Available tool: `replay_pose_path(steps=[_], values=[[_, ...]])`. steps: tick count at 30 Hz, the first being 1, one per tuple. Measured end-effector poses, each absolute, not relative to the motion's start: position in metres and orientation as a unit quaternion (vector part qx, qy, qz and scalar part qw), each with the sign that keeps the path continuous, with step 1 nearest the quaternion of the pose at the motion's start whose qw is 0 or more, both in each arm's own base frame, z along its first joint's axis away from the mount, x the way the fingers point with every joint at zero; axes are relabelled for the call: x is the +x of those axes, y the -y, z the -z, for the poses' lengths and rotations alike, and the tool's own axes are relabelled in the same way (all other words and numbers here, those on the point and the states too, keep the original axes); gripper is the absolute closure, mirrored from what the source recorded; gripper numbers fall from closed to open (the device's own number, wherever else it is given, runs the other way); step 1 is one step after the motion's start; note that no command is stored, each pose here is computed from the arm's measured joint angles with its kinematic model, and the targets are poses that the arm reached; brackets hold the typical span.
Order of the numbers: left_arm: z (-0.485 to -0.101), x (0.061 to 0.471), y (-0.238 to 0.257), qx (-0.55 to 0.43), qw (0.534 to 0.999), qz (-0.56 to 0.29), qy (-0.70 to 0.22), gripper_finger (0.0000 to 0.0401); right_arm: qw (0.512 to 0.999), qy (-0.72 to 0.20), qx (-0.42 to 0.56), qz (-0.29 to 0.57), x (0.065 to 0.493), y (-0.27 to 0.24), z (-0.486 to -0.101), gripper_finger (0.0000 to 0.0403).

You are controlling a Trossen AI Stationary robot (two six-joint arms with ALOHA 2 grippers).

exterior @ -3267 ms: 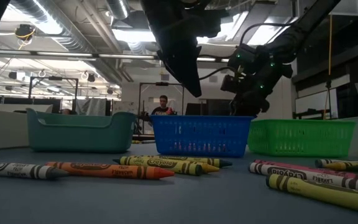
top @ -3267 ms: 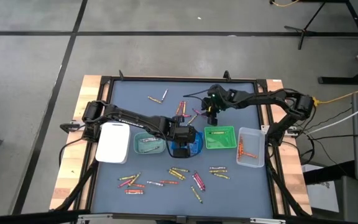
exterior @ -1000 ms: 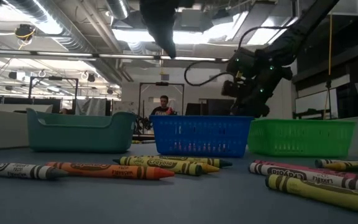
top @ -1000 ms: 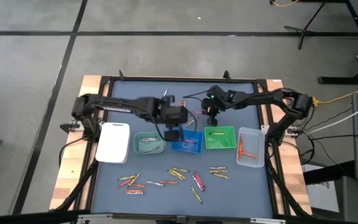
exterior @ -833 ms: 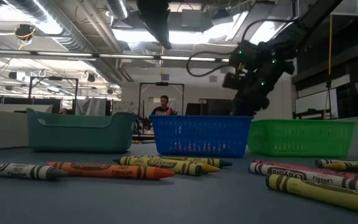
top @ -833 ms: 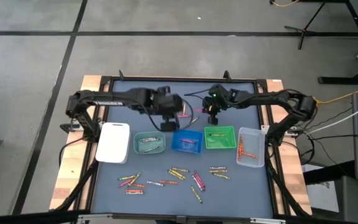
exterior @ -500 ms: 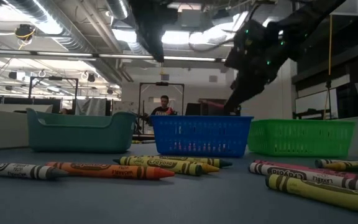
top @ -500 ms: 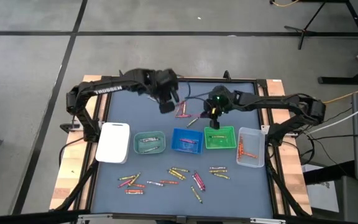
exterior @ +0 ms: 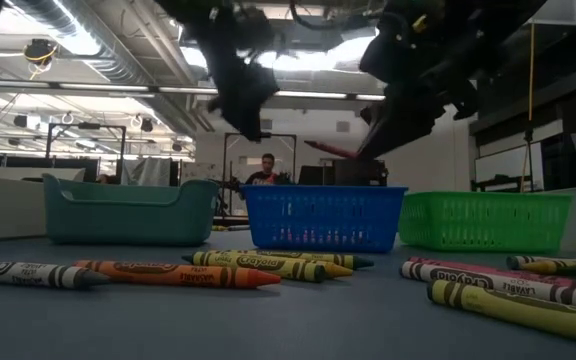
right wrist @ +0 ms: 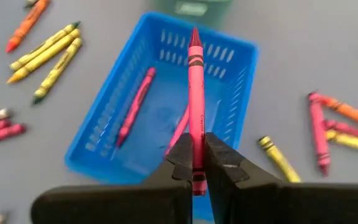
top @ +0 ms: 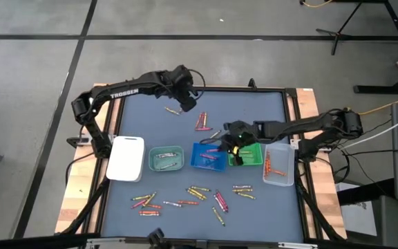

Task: Sort crayons
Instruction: Put the red crayon into the blue bin, then put the gray crayon into the light green bin

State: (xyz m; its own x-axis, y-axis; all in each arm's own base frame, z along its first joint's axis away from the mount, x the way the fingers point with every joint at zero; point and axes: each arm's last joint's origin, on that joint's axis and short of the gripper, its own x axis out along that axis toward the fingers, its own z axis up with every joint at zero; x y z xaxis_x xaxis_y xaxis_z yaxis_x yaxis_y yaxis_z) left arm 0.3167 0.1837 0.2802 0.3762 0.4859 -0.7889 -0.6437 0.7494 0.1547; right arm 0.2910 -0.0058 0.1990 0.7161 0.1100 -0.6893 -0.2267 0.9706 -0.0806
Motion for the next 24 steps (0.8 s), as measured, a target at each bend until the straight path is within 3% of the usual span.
replay_pose_path(steps=[6,16,24], values=[[-0.244,0.315,-0.192,-0.111,0.838,-0.368,-0.387,0.0310,0.933,-0.340,-0.092,-0.080,0.295,0.000,-0.203,0.0378],[-0.198,0.294,-0.197,-0.170,0.816,-0.408,-0.373,0.0309,0.935,-0.335,-0.090,-0.078,0.296,0.001,-0.204,0.0288],[-0.174,0.283,-0.192,-0.189,0.807,-0.416,-0.374,0.0310,0.935,-0.334,-0.090,-0.078,0.296,0.001,-0.204,0.0277]])
